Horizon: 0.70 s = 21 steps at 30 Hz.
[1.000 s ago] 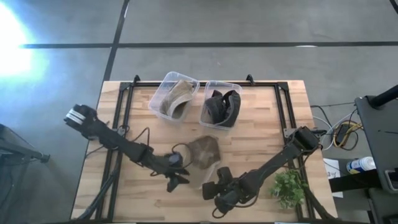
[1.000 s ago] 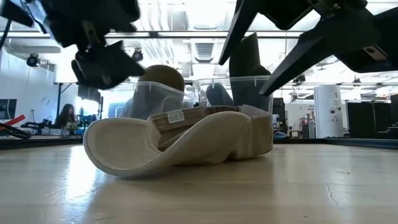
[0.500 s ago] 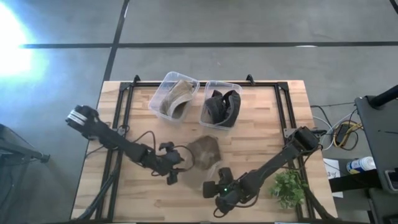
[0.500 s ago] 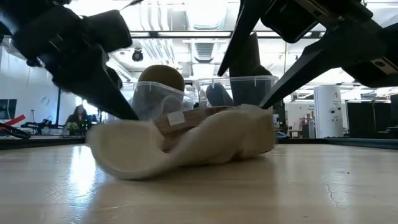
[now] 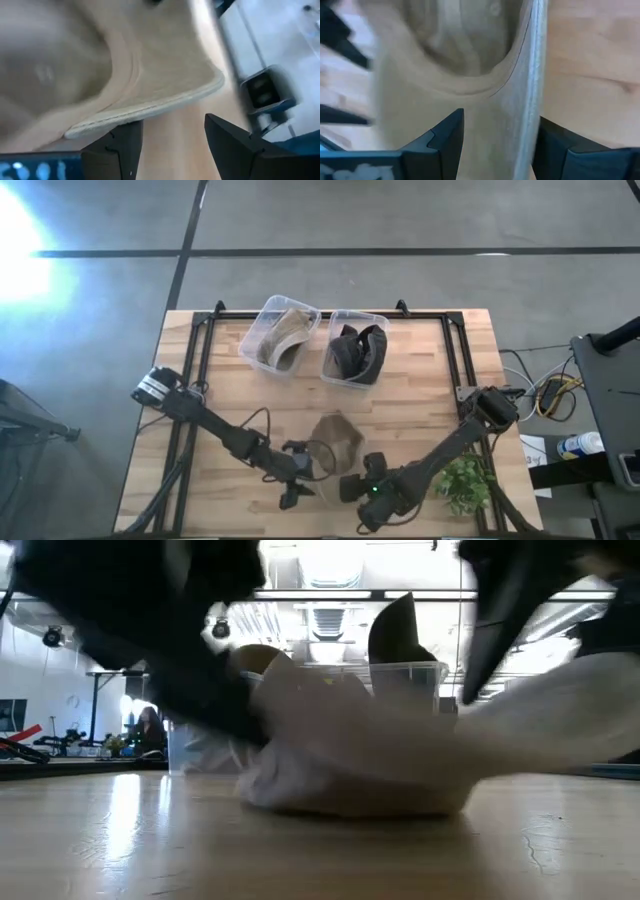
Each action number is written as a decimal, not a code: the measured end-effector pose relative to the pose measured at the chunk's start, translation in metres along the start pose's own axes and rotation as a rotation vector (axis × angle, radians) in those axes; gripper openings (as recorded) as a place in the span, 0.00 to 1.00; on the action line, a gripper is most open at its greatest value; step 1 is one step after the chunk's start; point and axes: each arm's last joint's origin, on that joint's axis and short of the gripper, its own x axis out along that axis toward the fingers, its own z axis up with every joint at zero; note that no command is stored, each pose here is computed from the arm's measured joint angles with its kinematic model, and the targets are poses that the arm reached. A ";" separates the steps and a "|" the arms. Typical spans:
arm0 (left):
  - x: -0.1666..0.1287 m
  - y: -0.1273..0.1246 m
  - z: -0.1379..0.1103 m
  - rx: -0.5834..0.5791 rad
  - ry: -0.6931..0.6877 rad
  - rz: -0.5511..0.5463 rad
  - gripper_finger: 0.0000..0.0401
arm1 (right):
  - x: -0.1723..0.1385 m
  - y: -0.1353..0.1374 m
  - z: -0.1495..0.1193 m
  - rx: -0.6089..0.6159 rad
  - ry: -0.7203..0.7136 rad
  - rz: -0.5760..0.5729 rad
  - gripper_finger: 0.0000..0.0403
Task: Pick & Place hat
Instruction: Put the brown cap into the left transparent bin
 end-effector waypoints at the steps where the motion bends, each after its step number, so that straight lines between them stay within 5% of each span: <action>1: 0.000 -0.004 0.006 0.026 -0.015 -0.010 0.51 | -0.002 -0.003 -0.003 -0.012 0.000 -0.008 0.45; 15: -0.019 -0.005 0.033 0.278 0.046 0.042 0.51 | -0.020 -0.022 -0.022 -0.056 0.021 -0.050 0.45; 21: -0.038 -0.009 0.043 0.365 0.040 0.088 0.51 | -0.036 -0.037 -0.043 -0.147 0.202 -0.123 0.45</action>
